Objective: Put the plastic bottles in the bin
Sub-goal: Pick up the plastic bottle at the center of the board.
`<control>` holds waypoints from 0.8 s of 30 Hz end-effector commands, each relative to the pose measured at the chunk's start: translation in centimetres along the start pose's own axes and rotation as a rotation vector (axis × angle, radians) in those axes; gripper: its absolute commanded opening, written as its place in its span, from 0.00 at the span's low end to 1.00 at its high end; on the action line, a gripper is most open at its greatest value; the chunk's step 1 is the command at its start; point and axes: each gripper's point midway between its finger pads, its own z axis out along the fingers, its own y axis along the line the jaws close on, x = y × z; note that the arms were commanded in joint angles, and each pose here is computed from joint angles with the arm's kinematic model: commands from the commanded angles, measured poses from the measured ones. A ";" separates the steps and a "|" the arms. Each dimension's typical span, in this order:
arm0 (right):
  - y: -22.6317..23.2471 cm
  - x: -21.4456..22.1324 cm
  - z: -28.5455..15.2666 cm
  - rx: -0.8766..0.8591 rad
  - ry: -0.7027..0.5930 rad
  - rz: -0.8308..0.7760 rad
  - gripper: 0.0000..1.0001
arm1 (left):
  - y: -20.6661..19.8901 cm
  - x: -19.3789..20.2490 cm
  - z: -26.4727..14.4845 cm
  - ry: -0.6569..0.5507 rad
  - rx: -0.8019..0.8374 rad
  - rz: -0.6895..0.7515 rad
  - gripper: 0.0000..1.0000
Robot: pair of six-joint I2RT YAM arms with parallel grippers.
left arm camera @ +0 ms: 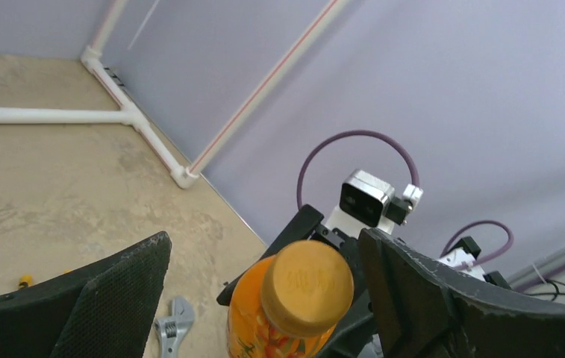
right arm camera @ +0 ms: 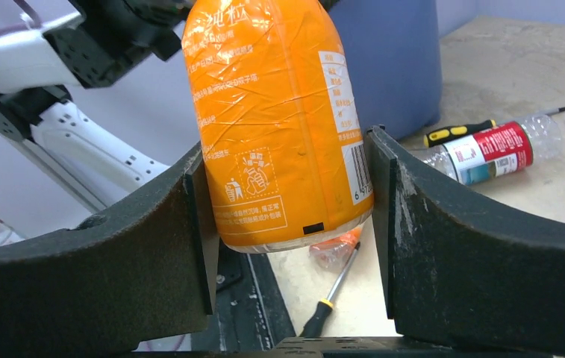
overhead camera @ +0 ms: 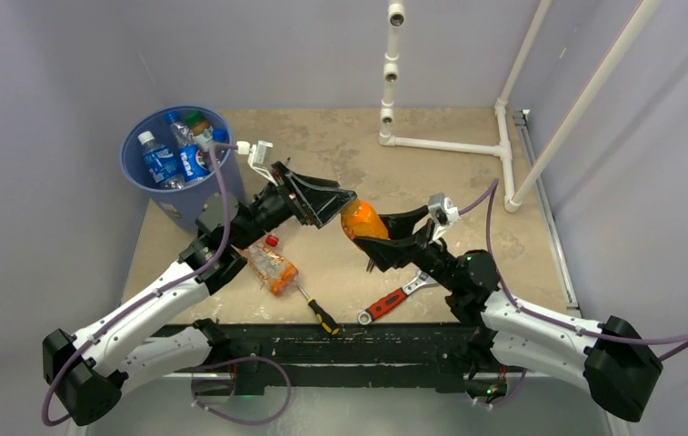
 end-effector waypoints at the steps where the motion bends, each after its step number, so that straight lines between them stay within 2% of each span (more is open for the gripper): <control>1: 1.4 -3.5 0.2 -0.037 -0.145 0.023 0.14 | -4.6 -0.6 -0.4 -0.005 0.183 0.026 0.93; 10: 0.7 -3.2 0.4 -0.001 -0.139 0.042 0.13 | -4.9 1.4 0.5 0.051 0.189 0.045 0.72; 17: 0.6 -2.6 0.6 -0.002 -0.113 0.046 0.14 | -4.6 2.4 0.9 0.073 0.164 0.079 0.50; 20: 0.6 -2.3 0.5 -0.005 -0.100 0.048 0.15 | -4.7 2.3 1.0 0.062 0.161 0.090 0.50; 22: 0.6 -2.1 0.5 -0.007 -0.094 0.049 0.15 | -4.8 1.9 1.0 0.049 0.157 0.097 0.60; 24: 0.6 -2.0 0.4 -0.006 -0.091 0.050 0.16 | -4.7 1.6 1.1 0.036 0.145 0.101 0.65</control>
